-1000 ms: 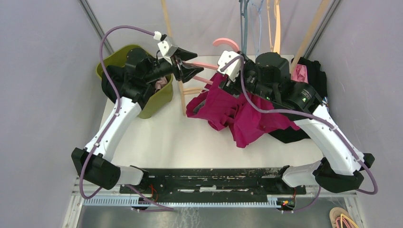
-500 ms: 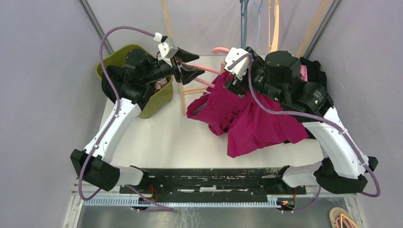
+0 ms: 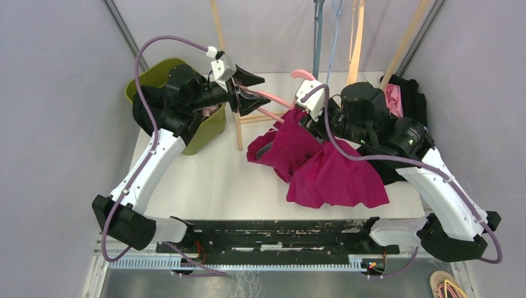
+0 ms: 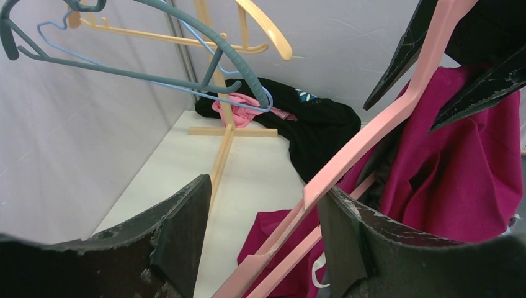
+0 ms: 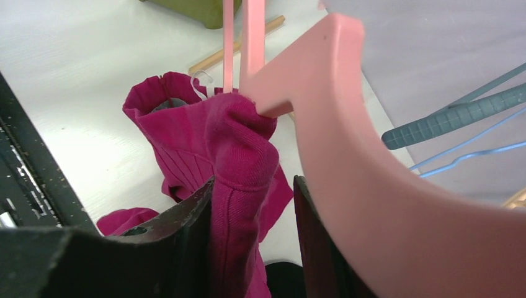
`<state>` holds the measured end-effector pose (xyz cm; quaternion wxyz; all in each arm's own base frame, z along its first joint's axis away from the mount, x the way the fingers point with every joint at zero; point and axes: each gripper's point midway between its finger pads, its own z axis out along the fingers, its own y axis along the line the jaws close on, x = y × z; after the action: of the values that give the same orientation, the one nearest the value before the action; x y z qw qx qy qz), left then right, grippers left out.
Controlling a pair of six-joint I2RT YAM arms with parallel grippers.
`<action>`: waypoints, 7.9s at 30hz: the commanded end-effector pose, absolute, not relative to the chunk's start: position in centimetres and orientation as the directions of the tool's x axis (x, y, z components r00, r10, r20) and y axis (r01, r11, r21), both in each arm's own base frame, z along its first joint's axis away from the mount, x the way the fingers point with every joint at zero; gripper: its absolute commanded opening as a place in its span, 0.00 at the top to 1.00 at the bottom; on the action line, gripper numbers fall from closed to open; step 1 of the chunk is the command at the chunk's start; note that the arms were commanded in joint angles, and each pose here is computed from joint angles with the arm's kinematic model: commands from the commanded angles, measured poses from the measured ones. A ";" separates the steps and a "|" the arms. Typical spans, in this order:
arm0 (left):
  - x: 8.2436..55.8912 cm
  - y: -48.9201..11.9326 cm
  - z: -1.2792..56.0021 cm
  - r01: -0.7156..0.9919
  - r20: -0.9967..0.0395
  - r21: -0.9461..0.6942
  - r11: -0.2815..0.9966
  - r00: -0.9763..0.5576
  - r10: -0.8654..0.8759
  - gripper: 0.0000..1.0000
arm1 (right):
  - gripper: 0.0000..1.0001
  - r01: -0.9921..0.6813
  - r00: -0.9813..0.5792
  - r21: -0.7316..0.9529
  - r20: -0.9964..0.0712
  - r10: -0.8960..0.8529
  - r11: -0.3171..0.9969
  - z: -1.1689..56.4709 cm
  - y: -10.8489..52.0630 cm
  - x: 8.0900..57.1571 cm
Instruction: Remove the skirt from the hanger
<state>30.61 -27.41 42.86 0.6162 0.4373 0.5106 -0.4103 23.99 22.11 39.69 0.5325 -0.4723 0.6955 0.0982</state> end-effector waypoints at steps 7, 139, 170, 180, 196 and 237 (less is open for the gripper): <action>29.5 -26.5 47.8 0.932 -0.961 0.174 0.319 0.231 -0.149 0.97 | 0.99 -0.761 -0.090 -0.267 -0.858 -0.505 0.591 41.4 23.6 25.0; 38.9 -24.6 46.1 0.727 -0.927 0.335 0.599 0.367 0.072 0.24 | 0.99 -0.691 -0.029 -0.153 -0.971 -0.239 0.706 48.9 23.6 28.5; 31.1 -23.8 45.4 0.819 -0.890 0.455 0.350 0.408 0.203 0.16 | 0.99 -0.684 -0.110 -0.156 -0.944 -0.312 0.713 44.1 24.2 30.1; 32.2 -24.9 48.3 0.820 -0.885 0.464 0.335 0.439 0.153 0.13 | 0.99 -0.676 -0.106 -0.183 -0.934 -0.340 0.714 43.5 24.0 30.3; 26.5 -23.7 42.9 0.891 -0.935 0.352 0.286 0.326 0.138 0.12 | 0.99 -0.635 -0.079 -0.228 -0.931 -0.355 0.738 44.5 23.5 31.3; 30.2 -28.1 41.1 0.987 -0.877 -0.097 0.126 -0.025 -0.480 0.16 | 0.99 -0.684 -0.024 -0.191 -0.959 -0.283 0.704 47.6 22.6 27.7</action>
<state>31.78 -28.31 37.34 0.6147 0.3694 0.4891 -0.4964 28.76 23.13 41.12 0.5230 -0.3725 0.7538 0.1396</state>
